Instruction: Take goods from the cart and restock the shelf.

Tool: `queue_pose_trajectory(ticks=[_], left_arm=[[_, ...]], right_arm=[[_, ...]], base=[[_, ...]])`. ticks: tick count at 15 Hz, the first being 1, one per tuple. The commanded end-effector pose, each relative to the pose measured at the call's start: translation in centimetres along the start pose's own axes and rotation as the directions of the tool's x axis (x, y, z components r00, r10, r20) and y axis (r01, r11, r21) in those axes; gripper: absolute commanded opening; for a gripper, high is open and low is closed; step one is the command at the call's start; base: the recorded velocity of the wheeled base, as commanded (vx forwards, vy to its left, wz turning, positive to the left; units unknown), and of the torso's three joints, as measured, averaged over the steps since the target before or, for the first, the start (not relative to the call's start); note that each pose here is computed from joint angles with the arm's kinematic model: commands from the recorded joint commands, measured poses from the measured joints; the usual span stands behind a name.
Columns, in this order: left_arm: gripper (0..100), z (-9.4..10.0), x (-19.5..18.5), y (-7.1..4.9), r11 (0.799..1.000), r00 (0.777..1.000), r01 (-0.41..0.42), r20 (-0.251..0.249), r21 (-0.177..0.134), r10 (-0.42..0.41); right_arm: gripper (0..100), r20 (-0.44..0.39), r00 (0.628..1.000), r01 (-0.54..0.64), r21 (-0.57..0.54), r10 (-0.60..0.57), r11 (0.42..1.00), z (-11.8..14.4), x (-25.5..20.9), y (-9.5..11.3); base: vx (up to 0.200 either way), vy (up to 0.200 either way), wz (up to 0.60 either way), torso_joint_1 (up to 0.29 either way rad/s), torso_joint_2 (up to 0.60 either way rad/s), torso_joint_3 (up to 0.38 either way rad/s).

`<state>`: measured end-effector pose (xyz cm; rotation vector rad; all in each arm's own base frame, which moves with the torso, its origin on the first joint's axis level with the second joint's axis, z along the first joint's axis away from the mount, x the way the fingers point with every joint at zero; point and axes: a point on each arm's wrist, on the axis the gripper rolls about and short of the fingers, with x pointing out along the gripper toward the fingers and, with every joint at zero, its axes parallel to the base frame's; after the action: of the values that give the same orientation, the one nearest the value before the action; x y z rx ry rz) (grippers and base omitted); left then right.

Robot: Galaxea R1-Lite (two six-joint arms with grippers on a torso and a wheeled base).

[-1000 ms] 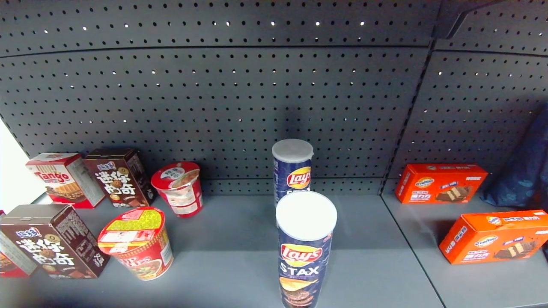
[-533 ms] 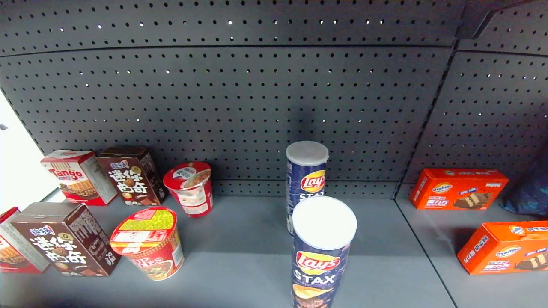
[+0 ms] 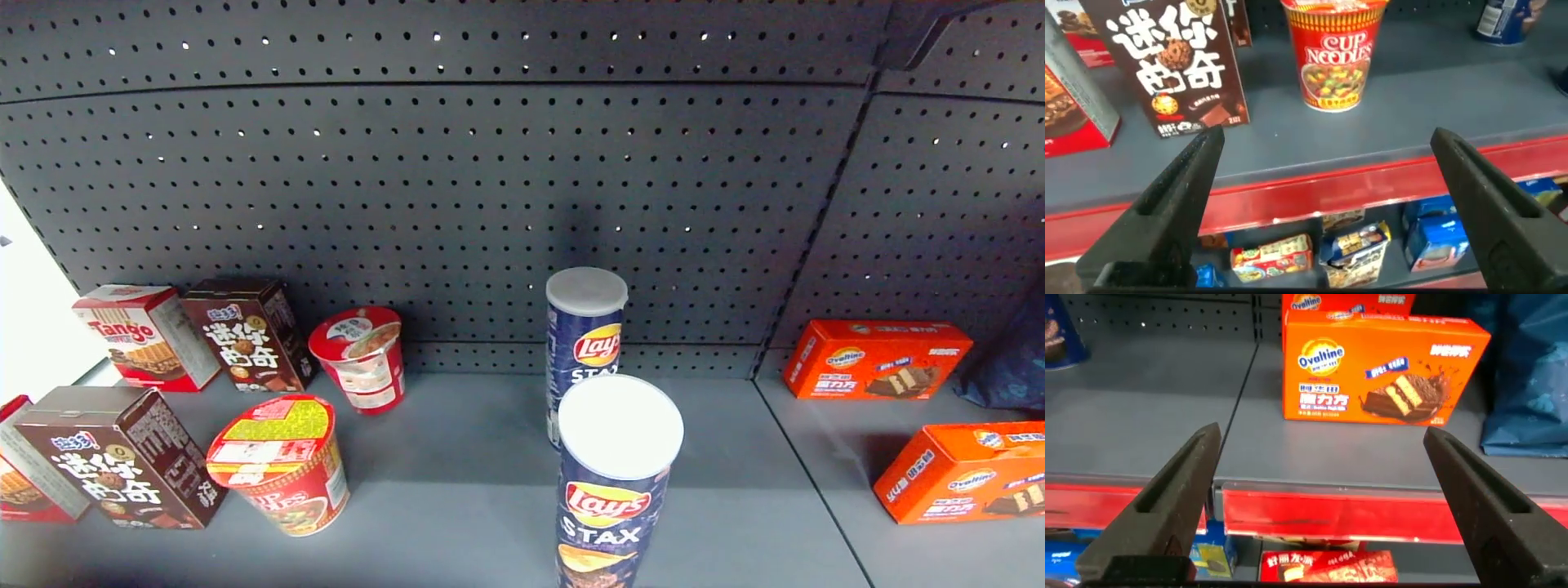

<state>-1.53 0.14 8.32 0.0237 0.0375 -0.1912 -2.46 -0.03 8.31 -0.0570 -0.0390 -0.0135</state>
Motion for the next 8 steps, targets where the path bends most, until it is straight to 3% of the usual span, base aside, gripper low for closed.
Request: queue_pose_trajectory(ticks=[1,7,8], left_arm=[[100,0.00,0.03,0.00,1.000,1.000,-0.002,-0.003,-0.002,0.002],[100,0.02,0.04,0.01,1.000,1.000,-0.005,0.001,0.009,0.005],[100,0.01,0.04,0.01,1.000,1.000,-0.004,0.000,0.031,0.004]], right_arm=[[100,-0.001,1.000,0.000,-0.003,0.000,1.000,0.01,0.01,0.00],[100,0.000,1.000,-0.011,-0.007,0.011,1.000,0.01,0.01,0.02],[100,0.000,1.000,-0.012,-0.007,0.012,1.000,0.01,0.01,0.03]], base=[[0.000,0.000,0.00,0.000,0.00,0.000],[0.000,0.000,0.00,0.000,0.00,0.000],[0.000,0.000,0.00,0.000,0.00,0.000]])
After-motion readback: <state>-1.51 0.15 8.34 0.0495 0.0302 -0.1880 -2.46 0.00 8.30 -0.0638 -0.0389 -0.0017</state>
